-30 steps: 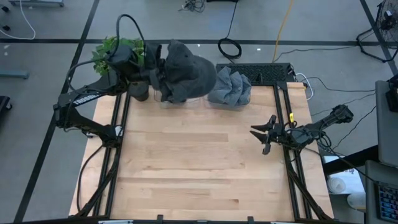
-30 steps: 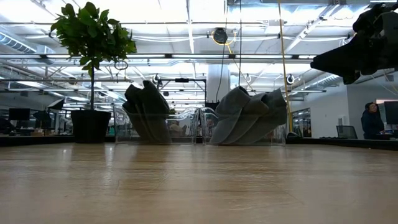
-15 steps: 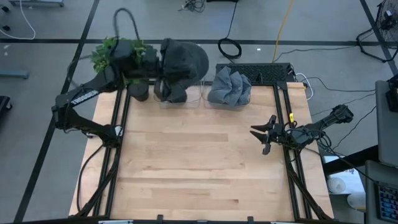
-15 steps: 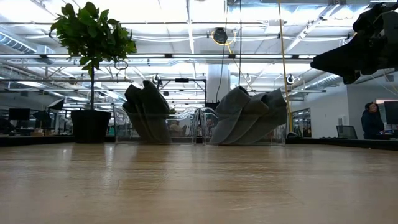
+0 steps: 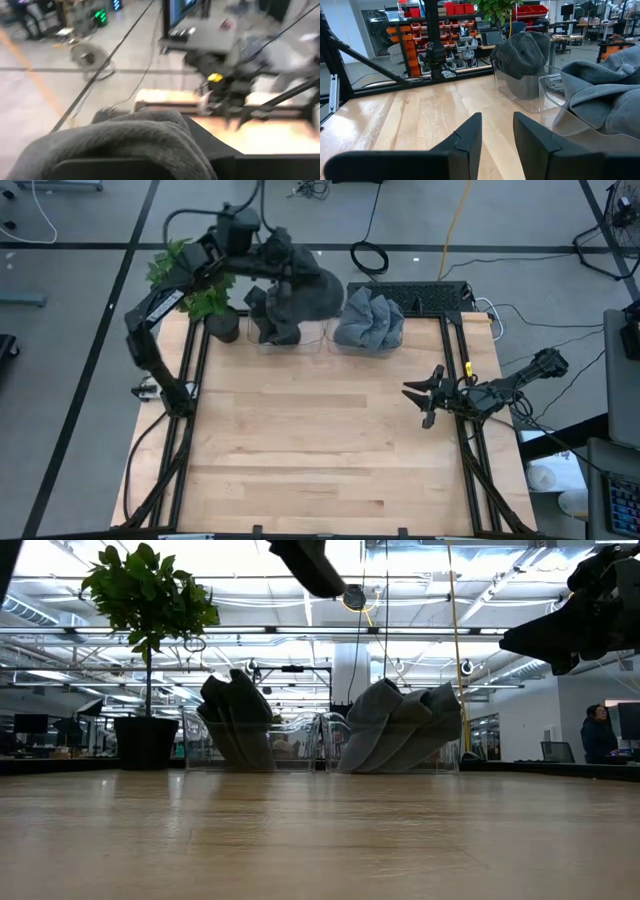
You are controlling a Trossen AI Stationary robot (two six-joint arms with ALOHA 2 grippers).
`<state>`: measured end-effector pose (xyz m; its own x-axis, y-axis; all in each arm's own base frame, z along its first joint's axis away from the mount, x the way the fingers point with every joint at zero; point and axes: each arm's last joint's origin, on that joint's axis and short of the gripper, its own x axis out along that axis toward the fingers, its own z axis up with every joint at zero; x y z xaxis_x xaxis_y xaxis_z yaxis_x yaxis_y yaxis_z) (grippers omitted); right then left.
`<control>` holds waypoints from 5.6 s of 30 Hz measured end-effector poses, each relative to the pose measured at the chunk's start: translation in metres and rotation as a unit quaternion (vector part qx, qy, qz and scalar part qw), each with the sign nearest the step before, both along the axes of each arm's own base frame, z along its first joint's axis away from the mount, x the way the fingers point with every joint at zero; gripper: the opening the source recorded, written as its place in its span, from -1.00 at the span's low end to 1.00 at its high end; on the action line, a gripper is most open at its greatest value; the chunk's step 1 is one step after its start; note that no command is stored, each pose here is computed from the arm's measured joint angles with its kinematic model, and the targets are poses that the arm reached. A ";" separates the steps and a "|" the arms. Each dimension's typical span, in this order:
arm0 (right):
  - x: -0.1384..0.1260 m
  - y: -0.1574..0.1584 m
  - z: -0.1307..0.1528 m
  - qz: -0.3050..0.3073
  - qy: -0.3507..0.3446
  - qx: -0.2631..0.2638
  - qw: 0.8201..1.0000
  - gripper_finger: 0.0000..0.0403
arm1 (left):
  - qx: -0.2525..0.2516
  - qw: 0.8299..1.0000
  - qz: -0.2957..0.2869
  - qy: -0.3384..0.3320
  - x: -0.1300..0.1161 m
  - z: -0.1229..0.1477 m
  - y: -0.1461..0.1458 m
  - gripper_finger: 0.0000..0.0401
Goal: Pick & Place hat
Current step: Put the black cap into the left transparent bin, then return to Home Position
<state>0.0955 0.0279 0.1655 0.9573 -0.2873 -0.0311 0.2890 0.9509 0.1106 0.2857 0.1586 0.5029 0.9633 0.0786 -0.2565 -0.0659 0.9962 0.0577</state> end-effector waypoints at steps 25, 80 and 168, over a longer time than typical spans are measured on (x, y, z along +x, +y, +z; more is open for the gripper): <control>0.000 0.000 0.000 0.000 0.000 0.000 1.000 -0.51 | 0.059 0.948 0.091 0.300 0.038 -0.086 0.063 -0.99; 0.000 0.000 0.000 0.000 0.000 0.000 1.000 -0.51 | -0.168 0.878 0.193 0.404 0.058 -0.260 0.099 -0.96; 0.000 0.000 0.000 0.000 0.000 0.000 1.000 -0.51 | -0.026 0.991 0.033 -0.128 -0.181 -0.190 -0.140 0.58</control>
